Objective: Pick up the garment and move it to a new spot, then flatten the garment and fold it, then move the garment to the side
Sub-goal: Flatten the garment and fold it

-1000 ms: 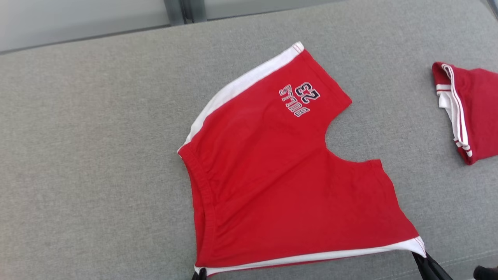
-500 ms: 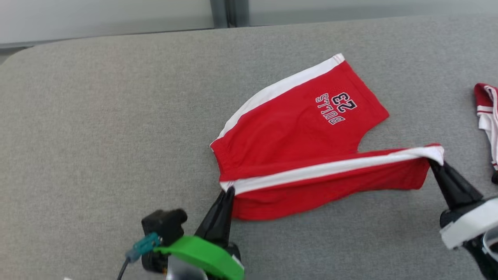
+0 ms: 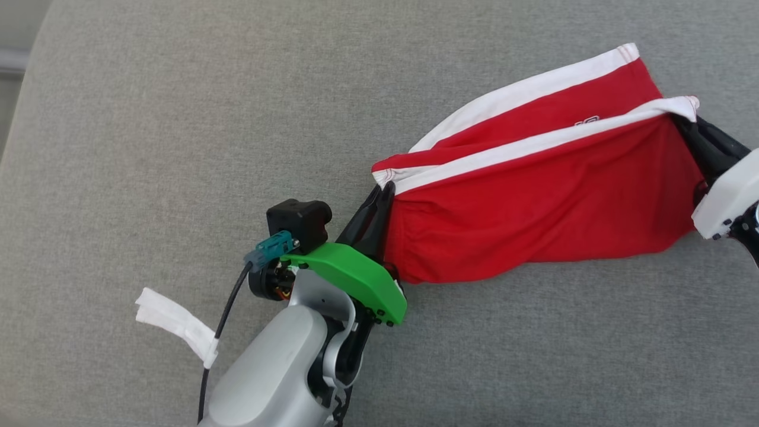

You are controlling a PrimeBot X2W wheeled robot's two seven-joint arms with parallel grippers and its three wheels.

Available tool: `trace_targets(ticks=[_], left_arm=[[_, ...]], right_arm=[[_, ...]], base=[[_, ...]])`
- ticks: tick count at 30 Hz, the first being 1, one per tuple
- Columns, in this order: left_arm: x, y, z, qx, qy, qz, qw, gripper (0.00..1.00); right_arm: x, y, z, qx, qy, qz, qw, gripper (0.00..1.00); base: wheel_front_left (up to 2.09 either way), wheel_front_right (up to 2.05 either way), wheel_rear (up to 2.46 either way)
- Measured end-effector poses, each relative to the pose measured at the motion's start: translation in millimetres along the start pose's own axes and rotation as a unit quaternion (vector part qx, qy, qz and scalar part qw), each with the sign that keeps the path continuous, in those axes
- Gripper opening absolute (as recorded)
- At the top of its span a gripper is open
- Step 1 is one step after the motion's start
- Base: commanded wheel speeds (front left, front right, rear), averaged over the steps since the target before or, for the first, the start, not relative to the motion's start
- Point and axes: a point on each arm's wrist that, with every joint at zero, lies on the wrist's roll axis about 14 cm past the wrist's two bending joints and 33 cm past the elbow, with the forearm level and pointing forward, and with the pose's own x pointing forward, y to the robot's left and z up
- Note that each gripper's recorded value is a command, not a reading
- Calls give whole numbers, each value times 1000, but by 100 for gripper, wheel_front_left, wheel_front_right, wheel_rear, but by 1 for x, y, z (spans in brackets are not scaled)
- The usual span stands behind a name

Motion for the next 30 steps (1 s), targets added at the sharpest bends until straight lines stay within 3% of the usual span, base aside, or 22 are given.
trace_targets(ticks=[11,12,13,14,15,21,24,27,30], left_arm=[[11,19,-4,-36,-10,45,998,0],[11,19,-6,-39,-10,47,998,0],[12,18,-6,-38,-12,47,998,0],[12,19,-4,-41,-19,51,998,29],[13,19,-2,-46,-24,51,997,100],[19,27,1,-51,-32,75,995,100],[23,27,24,-48,-70,76,994,100],[20,25,52,-18,-123,74,989,100],[6,21,66,55,-172,75,981,100]], right_arm=[[58,7,-6,-34,46,29,998,0],[61,6,-5,-40,46,29,998,9],[64,3,-2,-43,41,25,998,43],[66,0,1,-45,37,21,998,100],[68,-4,4,-49,31,15,998,100],[78,-16,11,-50,-2,-7,999,100],[77,-17,12,-49,-14,-8,999,100],[73,-20,16,-44,-31,-11,999,100],[65,-17,2,-32,-12,-10,999,100]], base=[[0,0,0],[0,0,0],[0,0,0],[0,0,0],[0,0,0],[0,0,0],[0,0,0],[0,0,0],[0,0,0]])
